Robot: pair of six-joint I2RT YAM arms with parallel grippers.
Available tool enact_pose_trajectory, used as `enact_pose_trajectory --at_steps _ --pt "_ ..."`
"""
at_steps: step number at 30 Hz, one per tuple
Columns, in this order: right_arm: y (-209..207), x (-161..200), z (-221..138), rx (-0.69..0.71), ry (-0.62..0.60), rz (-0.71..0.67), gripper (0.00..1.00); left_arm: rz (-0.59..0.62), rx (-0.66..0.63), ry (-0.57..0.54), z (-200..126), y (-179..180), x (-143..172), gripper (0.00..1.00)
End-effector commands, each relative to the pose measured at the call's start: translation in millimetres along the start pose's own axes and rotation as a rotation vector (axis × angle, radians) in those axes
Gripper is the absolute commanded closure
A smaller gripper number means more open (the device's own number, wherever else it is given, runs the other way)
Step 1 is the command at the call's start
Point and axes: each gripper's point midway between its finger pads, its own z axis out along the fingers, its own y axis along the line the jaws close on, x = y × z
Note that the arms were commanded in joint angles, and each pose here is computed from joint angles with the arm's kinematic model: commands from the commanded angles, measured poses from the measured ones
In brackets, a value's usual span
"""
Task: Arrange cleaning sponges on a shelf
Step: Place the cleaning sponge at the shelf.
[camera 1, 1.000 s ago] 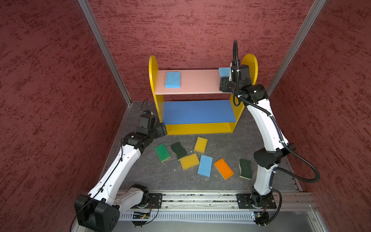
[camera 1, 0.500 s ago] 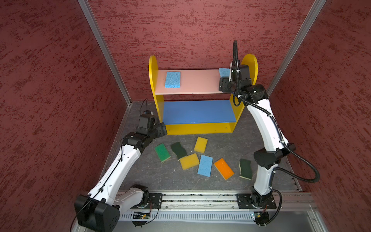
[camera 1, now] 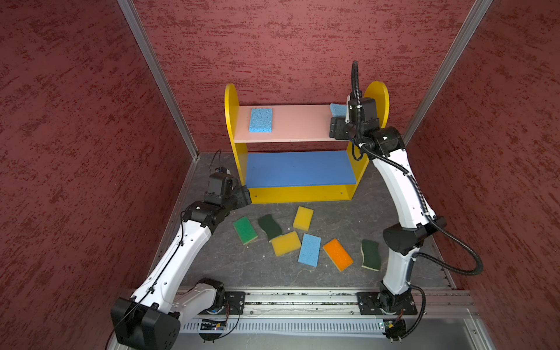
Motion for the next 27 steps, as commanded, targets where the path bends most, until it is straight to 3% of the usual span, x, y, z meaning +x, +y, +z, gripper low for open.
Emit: enact_pose_trajectory --at_steps 1,27 --pt "-3 -8 -22 -0.024 -0.011 0.011 0.10 -0.011 0.000 -0.007 -3 3 0 0.16" --pt "-2 -31 -55 -0.078 -0.086 -0.001 0.07 -0.010 0.008 -0.012 -10 1 -3 0.16"
